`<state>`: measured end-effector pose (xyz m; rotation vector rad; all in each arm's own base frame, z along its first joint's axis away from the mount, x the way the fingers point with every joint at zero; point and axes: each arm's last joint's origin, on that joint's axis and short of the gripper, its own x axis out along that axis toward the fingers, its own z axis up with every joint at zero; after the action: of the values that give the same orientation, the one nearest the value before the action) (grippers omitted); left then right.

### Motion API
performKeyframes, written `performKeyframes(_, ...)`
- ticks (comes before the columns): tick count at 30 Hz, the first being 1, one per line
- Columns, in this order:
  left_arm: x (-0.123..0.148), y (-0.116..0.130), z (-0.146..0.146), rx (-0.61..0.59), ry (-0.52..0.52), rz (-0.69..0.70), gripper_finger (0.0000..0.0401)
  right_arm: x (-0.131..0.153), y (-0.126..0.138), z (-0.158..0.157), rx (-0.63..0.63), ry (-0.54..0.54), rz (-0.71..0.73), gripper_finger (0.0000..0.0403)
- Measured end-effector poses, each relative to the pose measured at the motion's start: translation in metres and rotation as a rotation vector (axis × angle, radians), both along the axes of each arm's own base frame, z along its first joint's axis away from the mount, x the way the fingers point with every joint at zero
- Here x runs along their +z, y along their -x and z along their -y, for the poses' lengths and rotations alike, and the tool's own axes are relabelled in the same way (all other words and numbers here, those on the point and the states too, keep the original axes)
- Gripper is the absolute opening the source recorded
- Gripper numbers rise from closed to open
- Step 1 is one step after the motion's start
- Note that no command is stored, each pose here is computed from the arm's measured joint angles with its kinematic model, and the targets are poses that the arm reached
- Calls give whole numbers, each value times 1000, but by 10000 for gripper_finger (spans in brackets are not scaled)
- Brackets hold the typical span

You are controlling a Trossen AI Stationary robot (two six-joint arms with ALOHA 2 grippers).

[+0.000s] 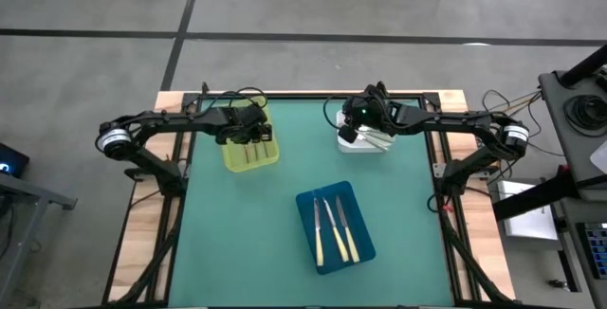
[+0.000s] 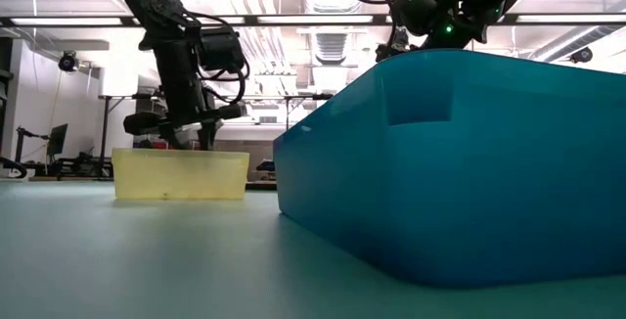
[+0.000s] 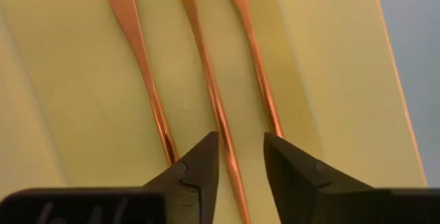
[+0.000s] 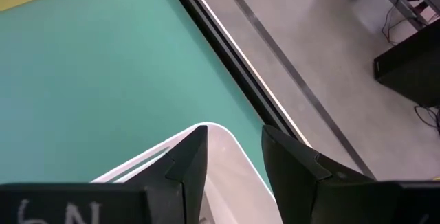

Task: Sort silverware by color (type)
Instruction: Return to Home Position

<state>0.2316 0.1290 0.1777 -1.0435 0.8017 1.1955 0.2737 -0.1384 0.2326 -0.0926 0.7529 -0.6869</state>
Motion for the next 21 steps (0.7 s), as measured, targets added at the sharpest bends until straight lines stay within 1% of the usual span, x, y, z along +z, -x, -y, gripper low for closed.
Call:
performKeyframes(5,1,0,0,2,-14,-4,123,0,0,0,0,0,0,124)
performKeyframes(9,6,0,0,-18,-36,0,136,0,0,0,1,0,-2,121)
performKeyframes(17,31,-8,-6,-127,-155,4,131,0,0,0,0,0,-1,121)
performKeyframes(21,36,-11,-8,-153,-207,-17,122,0,0,0,1,0,-2,121)
